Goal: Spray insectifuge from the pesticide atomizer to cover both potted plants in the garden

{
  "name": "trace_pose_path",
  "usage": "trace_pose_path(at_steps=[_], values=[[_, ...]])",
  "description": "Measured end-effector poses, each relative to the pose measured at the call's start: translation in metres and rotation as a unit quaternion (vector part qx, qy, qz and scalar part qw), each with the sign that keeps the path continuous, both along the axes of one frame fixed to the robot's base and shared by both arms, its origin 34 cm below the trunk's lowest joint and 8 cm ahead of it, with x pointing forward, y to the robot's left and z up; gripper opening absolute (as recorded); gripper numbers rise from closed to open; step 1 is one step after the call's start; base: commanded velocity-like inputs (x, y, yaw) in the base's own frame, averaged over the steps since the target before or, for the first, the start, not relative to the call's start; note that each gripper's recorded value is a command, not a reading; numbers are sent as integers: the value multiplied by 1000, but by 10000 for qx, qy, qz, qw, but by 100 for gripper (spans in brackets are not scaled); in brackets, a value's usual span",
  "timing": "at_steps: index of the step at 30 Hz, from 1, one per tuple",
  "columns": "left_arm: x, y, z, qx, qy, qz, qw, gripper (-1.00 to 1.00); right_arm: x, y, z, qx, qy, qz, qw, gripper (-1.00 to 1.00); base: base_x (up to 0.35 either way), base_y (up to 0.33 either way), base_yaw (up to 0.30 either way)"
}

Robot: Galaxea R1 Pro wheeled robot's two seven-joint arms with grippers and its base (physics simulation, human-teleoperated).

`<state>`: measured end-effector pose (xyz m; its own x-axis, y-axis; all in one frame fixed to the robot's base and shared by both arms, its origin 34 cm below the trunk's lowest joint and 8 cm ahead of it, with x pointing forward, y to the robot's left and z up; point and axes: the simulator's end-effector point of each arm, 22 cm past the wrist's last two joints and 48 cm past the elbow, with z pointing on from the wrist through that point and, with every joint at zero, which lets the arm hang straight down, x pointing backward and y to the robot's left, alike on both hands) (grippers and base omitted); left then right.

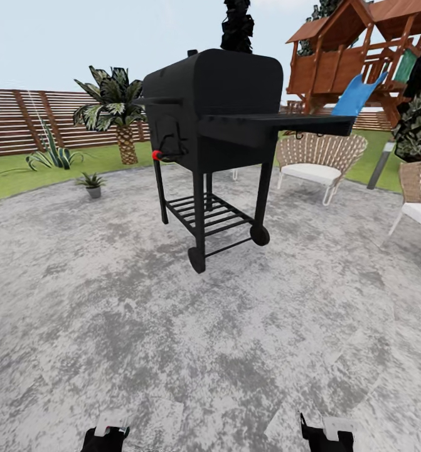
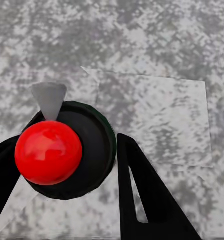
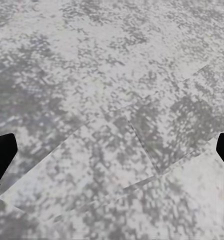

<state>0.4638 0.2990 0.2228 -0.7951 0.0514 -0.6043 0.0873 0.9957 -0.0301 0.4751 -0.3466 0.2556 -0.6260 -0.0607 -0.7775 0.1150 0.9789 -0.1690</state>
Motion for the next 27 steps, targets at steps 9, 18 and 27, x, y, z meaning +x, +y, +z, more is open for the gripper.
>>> trace_pose_path(at_steps=[9,18,27], values=[[0,0,0,0,1,0,10000,-100,0,0,0,0,0,4,10000,100,0,0,277],[0,0,0,0,2,0,10000,-100,0,0,0,0,0,2,10000,100,0,0,277],[0,0,0,0,2,0,10000,-100,0,0,0,0,0,3,10000,100,0,0,277]])
